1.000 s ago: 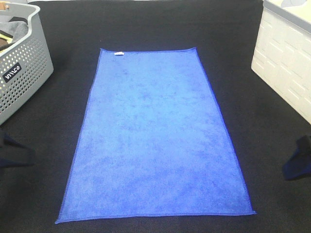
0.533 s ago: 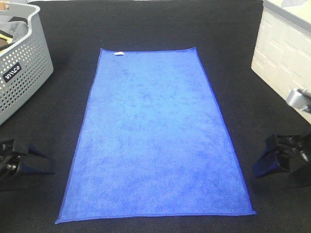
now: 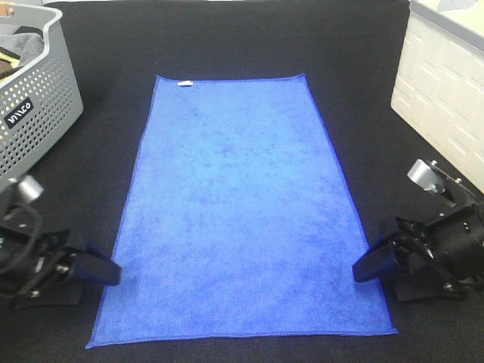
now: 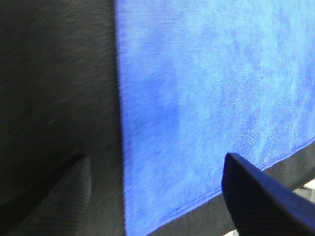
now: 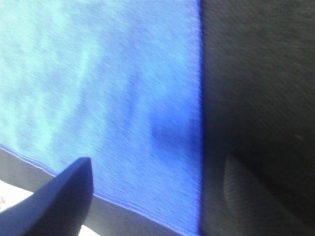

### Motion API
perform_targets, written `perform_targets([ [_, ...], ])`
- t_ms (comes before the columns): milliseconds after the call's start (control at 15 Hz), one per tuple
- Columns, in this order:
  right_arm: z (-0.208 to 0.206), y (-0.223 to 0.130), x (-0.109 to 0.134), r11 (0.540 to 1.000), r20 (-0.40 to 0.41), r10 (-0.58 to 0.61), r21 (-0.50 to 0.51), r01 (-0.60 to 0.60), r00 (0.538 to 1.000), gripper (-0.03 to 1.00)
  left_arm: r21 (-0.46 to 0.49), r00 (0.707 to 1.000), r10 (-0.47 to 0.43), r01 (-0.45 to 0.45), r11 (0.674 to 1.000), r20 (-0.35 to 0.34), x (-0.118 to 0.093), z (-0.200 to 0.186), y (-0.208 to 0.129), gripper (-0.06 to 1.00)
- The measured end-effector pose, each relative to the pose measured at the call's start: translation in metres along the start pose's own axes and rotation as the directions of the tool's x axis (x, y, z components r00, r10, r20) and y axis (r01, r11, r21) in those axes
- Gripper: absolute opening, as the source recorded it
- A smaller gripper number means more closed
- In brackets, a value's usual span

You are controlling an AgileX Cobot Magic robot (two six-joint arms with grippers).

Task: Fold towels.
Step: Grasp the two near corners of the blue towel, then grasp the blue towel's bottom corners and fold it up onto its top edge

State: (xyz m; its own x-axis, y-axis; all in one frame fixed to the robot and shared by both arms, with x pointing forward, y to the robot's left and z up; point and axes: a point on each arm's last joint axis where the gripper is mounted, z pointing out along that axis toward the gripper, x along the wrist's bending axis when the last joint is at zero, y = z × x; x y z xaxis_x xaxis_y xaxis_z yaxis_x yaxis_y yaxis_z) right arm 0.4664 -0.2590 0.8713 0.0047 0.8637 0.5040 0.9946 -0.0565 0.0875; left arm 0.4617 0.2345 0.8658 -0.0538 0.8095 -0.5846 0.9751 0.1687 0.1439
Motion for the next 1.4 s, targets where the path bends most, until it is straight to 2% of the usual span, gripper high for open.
perform_targets([
  [133, 0.009, 0.000, -0.001, 0.999, -0.050, 0.021, 0.026, -0.019, 0.999, 0.63, 0.047, 0.999, 0.032, -0.033, 0.998, 0.025, -0.012, 0.019, 0.007, 0.70],
  [267, 0.012, 0.000, -0.001, 0.999, -0.065, 0.043, 0.031, -0.041, 0.997, 0.61, 0.061, 0.999, 0.030, -0.033, 0.998, 0.041, -0.018, 0.026, 0.010, 0.70],
  [400, 0.015, 0.000, -0.002, 0.999, -0.071, 0.044, 0.033, -0.042, 0.996, 0.48, 0.071, 0.998, 0.030, -0.034, 0.997, 0.056, -0.023, 0.034, 0.015, 0.63],
  [533, 0.015, 0.000, -0.003, 0.999, -0.061, 0.039, 0.029, -0.037, 0.997, 0.38, 0.071, 0.999, 0.022, -0.024, 0.997, 0.035, -0.021, 0.036, 0.015, 0.46],
  [600, 0.015, 0.000, -0.004, 0.999, -0.055, 0.039, 0.025, -0.037, 0.998, 0.34, 0.069, 0.999, 0.021, -0.022, 0.997, 0.025, -0.019, 0.037, 0.015, 0.29],
  [667, 0.016, 0.001, -0.005, 0.999, -0.053, 0.045, 0.021, -0.044, 0.998, 0.30, 0.069, 0.999, 0.021, -0.023, 0.997, 0.025, -0.019, 0.037, 0.015, 0.19],
  [800, 0.017, 0.002, -0.006, 0.998, -0.039, 0.057, 0.012, -0.057, 0.998, 0.16, 0.069, 0.999, 0.021, -0.023, 0.997, 0.025, -0.019, 0.037, 0.015, 0.02],
  [867, 0.017, 0.002, -0.007, 0.998, -0.032, 0.058, 0.007, -0.058, 0.998, 0.06, 0.069, 0.999, 0.021, -0.023, 0.997, 0.025, -0.019, 0.037, 0.015, 0.00],
  [933, 0.017, 0.002, -0.008, 0.998, -0.026, 0.058, 0.004, -0.058, 0.998, 0.00, 0.069, 0.999, 0.021, -0.023, 0.997, 0.025, -0.019, 0.037, 0.015, 0.00],
  [1200, 0.016, 0.002, -0.007, 0.998, -0.031, 0.060, 0.003, -0.059, 0.998, 0.00, 0.078, 0.999, 0.042, -0.044, 0.996, 0.027, -0.021, 0.034, 0.014, 0.00],
  [1400, -0.004, 0.002, 0.004, 0.999, -0.026, 0.025, -0.038, -0.026, 0.999, 0.00, 0.058, 0.995, 0.097, -0.099, 0.993, 0.028, -0.033, 0.015, 0.015, 0.00],
])
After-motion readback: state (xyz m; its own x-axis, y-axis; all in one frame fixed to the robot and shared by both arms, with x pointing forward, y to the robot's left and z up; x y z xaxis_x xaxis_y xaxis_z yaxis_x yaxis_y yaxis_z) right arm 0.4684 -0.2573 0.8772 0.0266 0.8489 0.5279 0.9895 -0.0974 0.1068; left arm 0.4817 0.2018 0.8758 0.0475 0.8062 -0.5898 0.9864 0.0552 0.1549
